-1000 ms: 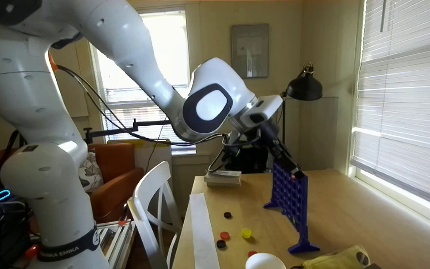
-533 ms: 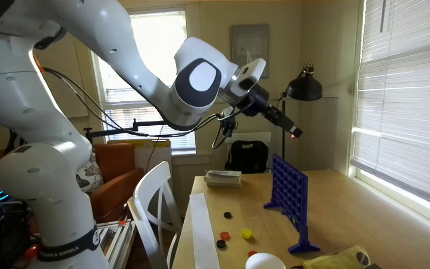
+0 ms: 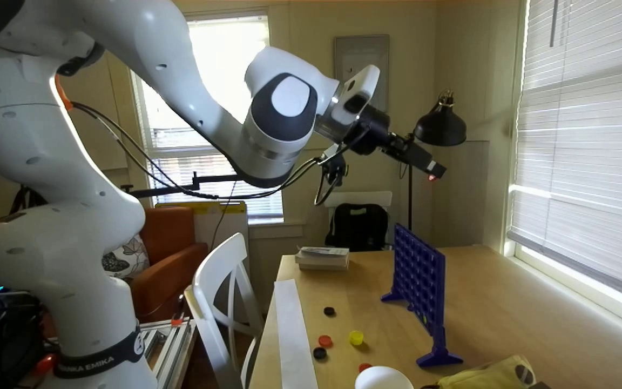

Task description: Pick up the orange object and put it in the blue object

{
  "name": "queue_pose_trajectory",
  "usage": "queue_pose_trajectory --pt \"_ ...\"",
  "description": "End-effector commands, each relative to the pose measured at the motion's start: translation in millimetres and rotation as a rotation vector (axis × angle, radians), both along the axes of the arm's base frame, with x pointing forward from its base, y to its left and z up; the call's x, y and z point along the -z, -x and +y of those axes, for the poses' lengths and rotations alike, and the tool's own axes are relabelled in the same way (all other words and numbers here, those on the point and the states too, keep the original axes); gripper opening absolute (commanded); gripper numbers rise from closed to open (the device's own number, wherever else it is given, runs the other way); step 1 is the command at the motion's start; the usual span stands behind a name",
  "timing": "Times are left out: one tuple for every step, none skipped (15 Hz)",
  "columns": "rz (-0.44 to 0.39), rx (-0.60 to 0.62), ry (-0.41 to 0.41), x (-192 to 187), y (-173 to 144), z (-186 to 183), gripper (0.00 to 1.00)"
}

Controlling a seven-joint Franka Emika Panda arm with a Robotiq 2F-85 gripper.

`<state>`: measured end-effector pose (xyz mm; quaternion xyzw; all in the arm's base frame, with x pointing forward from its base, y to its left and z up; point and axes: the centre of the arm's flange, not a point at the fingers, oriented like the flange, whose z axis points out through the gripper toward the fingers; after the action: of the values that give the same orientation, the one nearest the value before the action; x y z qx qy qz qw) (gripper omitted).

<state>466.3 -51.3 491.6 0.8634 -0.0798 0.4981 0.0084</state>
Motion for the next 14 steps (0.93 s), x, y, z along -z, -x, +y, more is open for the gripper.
queue_pose_trajectory --pt "-0.143 0.01 0.06 41.3 13.8 37.2 0.1" --pt "-0.168 -0.005 0.06 46.1 18.0 41.2 0.1" --pt "-0.191 -0.017 0.064 43.3 20.8 40.6 0.1" --pt "-0.195 -0.029 0.051 44.6 22.7 41.4 0.1" --pt "-0.205 -0.03 0.05 51.0 25.0 43.8 0.1" --pt "-0.213 -0.03 0.049 61.0 27.5 48.4 0.1" --pt "-0.209 -0.031 0.044 74.8 29.0 52.6 0.1" --pt "-0.21 -0.03 0.045 89.3 30.8 58.4 0.1" --pt "-0.203 -0.031 0.04 104.4 33.3 65.0 0.1" --pt "-0.207 -0.034 0.031 118.9 32.6 71.7 0.1" --pt "-0.201 -0.033 0.035 131.2 30.1 79.0 0.1" --pt "-0.183 -0.034 0.034 72.7 43.5 59.1 0.35" --pt "-0.18 -0.037 0.032 79.9 42.0 66.0 0.35" --pt "-0.179 -0.043 0.029 83.9 41.4 70.0 0.35"
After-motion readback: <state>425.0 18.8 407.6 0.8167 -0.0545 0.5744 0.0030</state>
